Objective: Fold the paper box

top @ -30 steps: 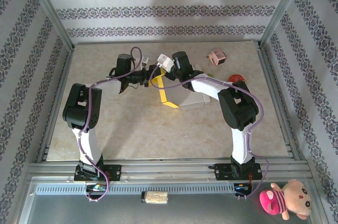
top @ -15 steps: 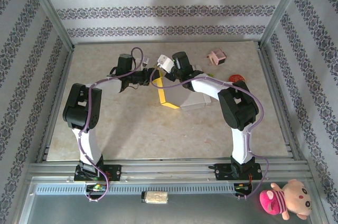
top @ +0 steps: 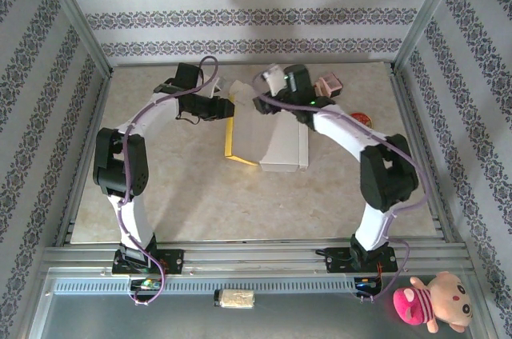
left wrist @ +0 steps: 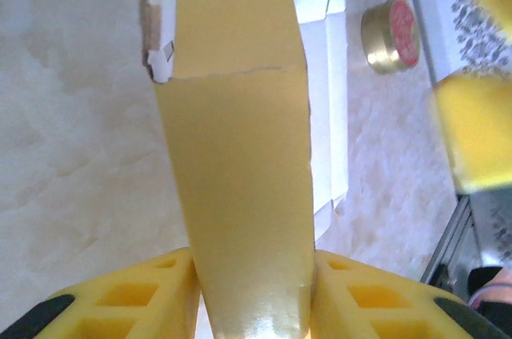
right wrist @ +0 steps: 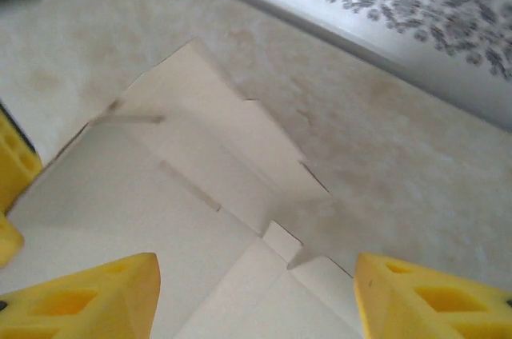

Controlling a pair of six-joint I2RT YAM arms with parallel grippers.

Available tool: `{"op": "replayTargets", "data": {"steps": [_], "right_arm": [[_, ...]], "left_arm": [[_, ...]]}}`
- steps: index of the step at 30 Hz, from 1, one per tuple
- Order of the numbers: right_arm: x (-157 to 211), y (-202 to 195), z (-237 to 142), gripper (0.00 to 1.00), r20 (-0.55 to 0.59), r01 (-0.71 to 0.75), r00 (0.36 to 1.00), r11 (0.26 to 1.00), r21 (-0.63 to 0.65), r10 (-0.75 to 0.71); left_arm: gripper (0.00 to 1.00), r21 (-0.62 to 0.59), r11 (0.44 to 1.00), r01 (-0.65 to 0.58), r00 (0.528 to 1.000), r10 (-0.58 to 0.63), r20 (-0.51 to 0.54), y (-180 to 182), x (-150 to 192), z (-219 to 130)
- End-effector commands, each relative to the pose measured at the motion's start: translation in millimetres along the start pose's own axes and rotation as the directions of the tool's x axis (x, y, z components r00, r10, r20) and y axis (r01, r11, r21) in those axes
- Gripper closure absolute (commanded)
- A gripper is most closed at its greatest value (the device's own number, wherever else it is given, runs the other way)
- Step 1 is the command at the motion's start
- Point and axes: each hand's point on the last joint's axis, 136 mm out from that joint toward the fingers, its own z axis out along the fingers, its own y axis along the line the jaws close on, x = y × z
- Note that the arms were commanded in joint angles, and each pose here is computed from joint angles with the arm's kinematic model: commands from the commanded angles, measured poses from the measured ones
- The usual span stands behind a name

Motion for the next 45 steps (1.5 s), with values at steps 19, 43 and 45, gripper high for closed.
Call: {"op": "replayTargets", "data": {"steps": [19,43,45], "right_arm": [[-36.0,45.2,38.6,0.47,-0.388,-0.918,0.395,0.338,-0.208,0.833],[38.5,75.4,63.1,0.69,-0.501,-0.92,0.377,0.379,-0.104,0.779],[29.6,71.7,54.4,0.64,-0.497,-0.909,0.407,0.395,-0.134,0.766]], "left_arm": [[0.62,-0.03,0.994,-0.108,0.987,0.103,-0.124,-1.2,8.6,-15.4],[0.63,-0.036,0.991,-0.132,0.985,0.127,-0.113,-3.0,5.0,-17.8],[0.63,-0.037,0.99,-0.134,0.985,0.129,-0.115,-2.4,5.3,-18.1]]}}
